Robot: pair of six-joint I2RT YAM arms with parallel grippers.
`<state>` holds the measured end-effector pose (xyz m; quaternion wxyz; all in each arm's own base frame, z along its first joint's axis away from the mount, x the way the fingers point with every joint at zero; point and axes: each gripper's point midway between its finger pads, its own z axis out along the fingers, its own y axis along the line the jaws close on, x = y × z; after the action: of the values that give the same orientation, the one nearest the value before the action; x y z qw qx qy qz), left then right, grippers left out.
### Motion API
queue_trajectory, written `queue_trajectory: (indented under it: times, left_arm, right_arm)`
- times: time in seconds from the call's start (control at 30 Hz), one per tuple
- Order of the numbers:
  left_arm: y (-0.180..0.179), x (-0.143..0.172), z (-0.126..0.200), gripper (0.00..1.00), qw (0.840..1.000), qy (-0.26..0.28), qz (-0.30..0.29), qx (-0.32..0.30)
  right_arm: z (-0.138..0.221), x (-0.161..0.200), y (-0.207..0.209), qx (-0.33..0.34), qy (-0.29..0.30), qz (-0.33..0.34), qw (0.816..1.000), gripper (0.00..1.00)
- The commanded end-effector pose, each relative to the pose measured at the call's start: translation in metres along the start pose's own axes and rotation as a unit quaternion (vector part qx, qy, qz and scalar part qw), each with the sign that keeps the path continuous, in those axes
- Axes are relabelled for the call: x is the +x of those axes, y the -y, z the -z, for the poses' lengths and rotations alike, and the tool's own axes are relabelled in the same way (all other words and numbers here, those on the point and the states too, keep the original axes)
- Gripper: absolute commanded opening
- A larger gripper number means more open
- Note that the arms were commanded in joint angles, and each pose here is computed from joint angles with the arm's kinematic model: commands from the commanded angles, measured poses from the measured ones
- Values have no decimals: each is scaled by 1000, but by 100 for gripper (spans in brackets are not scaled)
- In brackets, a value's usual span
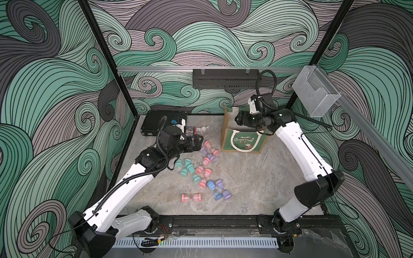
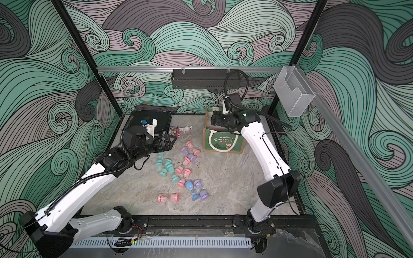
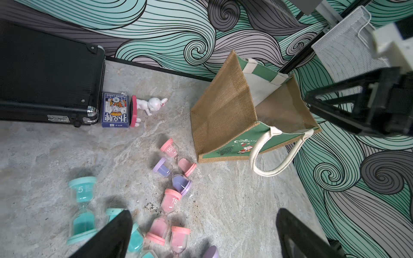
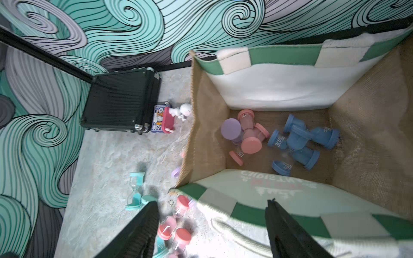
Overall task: Put the hourglass into the canvas bag
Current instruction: Place the hourglass in the canvas bag, then pick up the hourglass from the center of the board.
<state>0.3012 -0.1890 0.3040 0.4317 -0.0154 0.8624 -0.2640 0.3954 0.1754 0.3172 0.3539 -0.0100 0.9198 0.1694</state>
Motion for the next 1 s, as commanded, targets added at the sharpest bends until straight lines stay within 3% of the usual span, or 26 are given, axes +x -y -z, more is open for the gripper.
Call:
queue_trajectory:
  times: [0.0, 0.2, 0.53, 0.73, 0.97]
  left_arm:
    - [-2, -7, 14, 98, 999, 4, 44, -10]
    - [-6, 8, 11, 98, 994, -25, 107, -14]
    - [-3, 22, -7, 99, 982, -60, 177, -14]
    - [0, 19, -11, 99, 981, -60, 187, -11]
    - [0, 20, -9, 99, 982, -57, 181, -5]
  right_arm:
    - [18, 22, -9, 5, 3, 42, 999, 80]
    - [22, 102, -26, -13, -44, 122, 992, 84]
    - [-15, 253, -34, -50, -192, 180, 963, 84]
    - [-41, 302, -40, -71, -231, 179, 954, 80]
    - [-69, 327, -43, -60, -258, 187, 946, 73]
